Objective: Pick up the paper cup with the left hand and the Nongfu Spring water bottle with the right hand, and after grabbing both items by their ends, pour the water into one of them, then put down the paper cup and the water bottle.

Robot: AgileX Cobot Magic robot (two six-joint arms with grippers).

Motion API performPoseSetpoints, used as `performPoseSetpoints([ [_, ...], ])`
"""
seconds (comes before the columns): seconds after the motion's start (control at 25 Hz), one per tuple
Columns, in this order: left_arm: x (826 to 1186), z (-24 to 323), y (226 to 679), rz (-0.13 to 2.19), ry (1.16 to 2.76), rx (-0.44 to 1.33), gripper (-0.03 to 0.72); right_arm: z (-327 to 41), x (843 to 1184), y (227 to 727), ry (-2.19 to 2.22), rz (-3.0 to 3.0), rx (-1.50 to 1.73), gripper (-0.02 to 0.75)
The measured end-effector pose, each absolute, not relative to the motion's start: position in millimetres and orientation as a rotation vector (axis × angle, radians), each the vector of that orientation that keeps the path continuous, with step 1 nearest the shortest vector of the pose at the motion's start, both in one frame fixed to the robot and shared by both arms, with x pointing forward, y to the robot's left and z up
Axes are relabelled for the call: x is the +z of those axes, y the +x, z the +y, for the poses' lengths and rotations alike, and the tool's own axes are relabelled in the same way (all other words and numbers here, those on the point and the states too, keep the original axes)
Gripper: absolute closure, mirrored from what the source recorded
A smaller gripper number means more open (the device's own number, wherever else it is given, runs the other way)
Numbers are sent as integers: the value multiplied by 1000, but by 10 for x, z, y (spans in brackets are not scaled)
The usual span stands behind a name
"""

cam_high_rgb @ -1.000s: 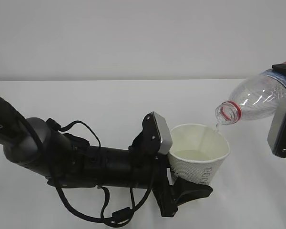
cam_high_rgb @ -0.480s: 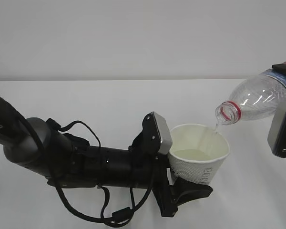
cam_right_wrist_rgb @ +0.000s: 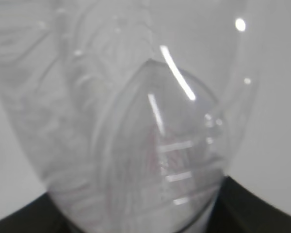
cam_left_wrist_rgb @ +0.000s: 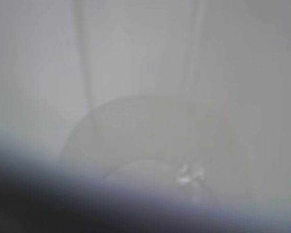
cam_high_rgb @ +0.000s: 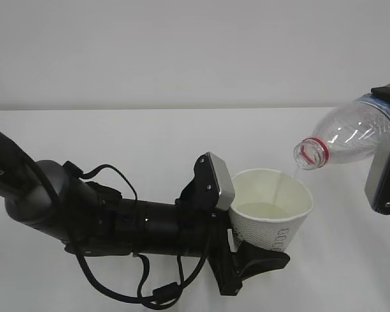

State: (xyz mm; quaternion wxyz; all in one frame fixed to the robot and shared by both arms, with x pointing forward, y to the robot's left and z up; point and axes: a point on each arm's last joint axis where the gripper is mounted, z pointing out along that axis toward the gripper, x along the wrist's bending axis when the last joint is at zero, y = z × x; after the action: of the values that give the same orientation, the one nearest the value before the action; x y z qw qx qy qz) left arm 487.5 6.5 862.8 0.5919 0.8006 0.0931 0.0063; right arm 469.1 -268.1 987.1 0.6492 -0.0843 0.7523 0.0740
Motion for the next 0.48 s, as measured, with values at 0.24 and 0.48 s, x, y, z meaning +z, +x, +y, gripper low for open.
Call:
performPoseSetpoints([
  [0.24,8628,65,4875,217,1862,15,176,-2681,9875,4692,-193,1705,166,333],
  [0.48,8628,65,4875,217,1862,15,176,-2681,9876,4692,-193,1704,166,333],
])
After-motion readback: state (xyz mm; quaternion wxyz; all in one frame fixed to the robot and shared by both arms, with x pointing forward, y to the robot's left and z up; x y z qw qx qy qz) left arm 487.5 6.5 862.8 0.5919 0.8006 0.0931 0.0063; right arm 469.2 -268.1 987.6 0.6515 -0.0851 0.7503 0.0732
